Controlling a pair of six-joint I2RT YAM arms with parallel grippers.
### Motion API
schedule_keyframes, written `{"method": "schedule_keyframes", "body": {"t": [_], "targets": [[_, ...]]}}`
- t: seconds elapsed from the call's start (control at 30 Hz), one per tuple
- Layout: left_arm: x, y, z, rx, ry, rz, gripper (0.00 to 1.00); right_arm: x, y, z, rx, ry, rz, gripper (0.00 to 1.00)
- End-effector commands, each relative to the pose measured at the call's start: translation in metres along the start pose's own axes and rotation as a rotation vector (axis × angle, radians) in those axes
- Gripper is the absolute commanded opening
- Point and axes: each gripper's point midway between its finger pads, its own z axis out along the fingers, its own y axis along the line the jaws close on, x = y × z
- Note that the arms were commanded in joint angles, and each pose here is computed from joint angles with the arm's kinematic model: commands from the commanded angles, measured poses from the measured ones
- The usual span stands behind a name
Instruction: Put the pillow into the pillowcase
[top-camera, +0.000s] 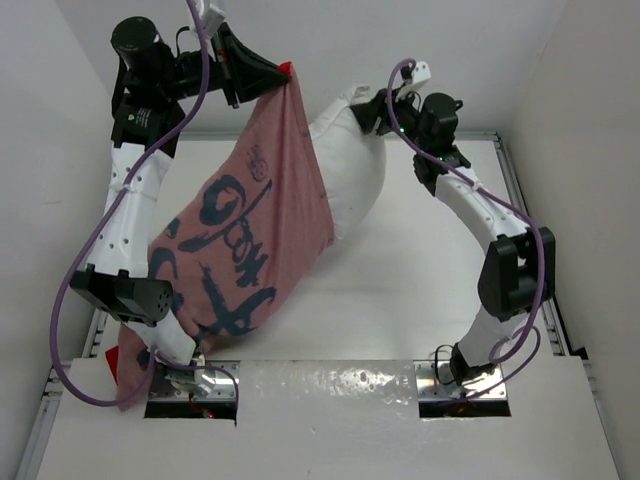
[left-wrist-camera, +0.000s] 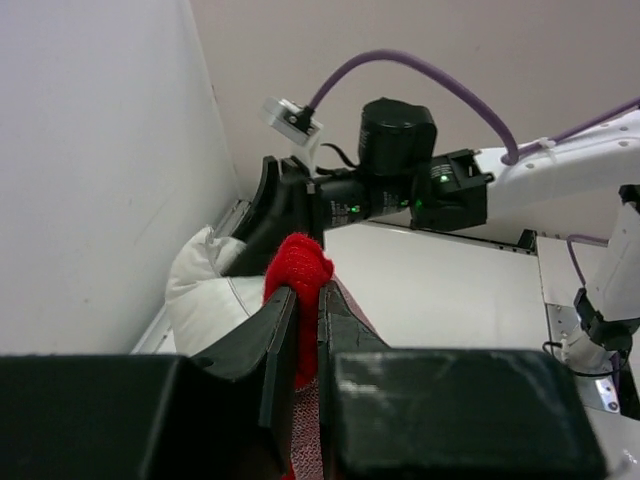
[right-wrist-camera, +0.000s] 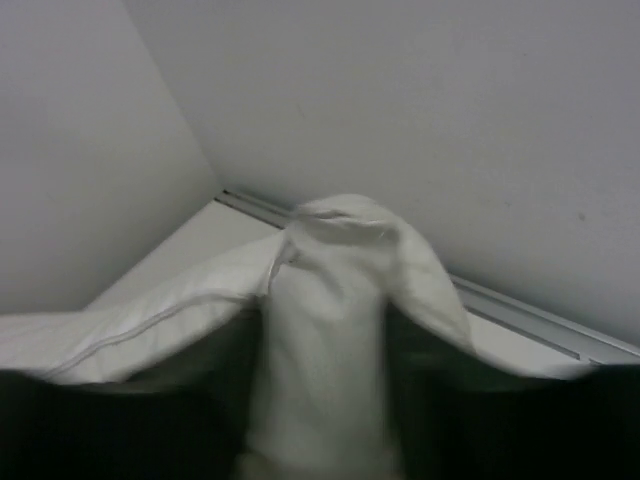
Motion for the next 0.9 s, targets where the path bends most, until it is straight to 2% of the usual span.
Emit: {"method": "schedule_keyframes", "body": {"t": [0.0,0.03,0.07,0.1,0.17,0.2,0.23,0.3,0.33,0.47,0.5,0.53,0.57,0.6,0.63,0.7,0.77,0.87], "targets": [[-0.062,-0.005,-0.003,-0.071,-0.14,0.224,0.0,-0.046,0.06,-0.021,-0.156,-0.096,-0.044,0.82],[-0.064,-0.001,-0.003,-0.088,-0.146,0.229,0.0,-0.04,0.057,-0.026,-0.131,-0.057,-0.041,0.98],[-0.069,0.002,-0.005,-0.103,-0.149,0.237,0.0,-0.039,0.051,-0.032,-0.094,-0.043,-0.051,0.99],[-0.083,-0.002,-0.009,-0.11,-0.169,0.269,0.0,-0.059,0.046,-0.045,-0.027,-0.082,-0.084,0.99],[-0.095,0.003,-0.019,-0.126,-0.187,0.297,0.0,-0.054,0.034,-0.066,0.052,-0.07,-0.102,0.99],[-0.1,0.0,-0.023,-0.124,-0.198,0.281,0.0,-0.076,0.036,-0.087,0.097,-0.125,-0.139,0.99],[-0.112,-0.003,-0.028,-0.124,-0.225,0.328,0.0,-0.062,0.033,-0.098,0.116,-0.101,-0.142,0.99],[-0.126,-0.011,-0.031,-0.127,-0.251,0.363,0.0,-0.068,0.044,-0.122,0.105,-0.113,-0.154,0.99],[-0.132,-0.013,-0.032,-0.126,-0.264,0.386,0.0,-0.055,0.046,-0.128,0.095,-0.084,-0.141,0.99],[-0.171,-0.035,-0.044,-0.124,-0.358,0.476,0.0,-0.012,0.079,-0.146,-0.069,0.014,-0.021,0.91],[-0.176,-0.035,-0.045,-0.131,-0.374,0.485,0.0,-0.004,0.095,-0.151,-0.162,0.02,0.006,0.87],[-0.183,-0.039,-0.046,-0.126,-0.397,0.509,0.0,0.03,0.097,-0.157,-0.193,0.061,0.063,0.8],[-0.191,-0.047,-0.049,-0.12,-0.418,0.52,0.0,0.035,0.108,-0.16,-0.246,0.048,0.151,0.79],[-0.194,-0.047,-0.049,-0.123,-0.434,0.52,0.0,0.018,0.12,-0.164,-0.325,-0.07,0.129,0.79],[-0.202,-0.053,-0.052,-0.119,-0.458,0.543,0.0,0.048,0.125,-0.171,-0.364,-0.026,0.233,0.82],[-0.207,-0.055,-0.053,-0.126,-0.481,0.547,0.0,0.047,0.134,-0.183,-0.434,-0.134,0.223,0.87],[-0.212,-0.058,-0.055,-0.131,-0.496,0.559,0.0,0.045,0.141,-0.191,-0.493,-0.189,0.239,0.89],[-0.21,-0.056,-0.055,-0.141,-0.484,0.556,0.0,0.058,0.14,-0.199,-0.474,-0.172,0.275,0.91]]}}
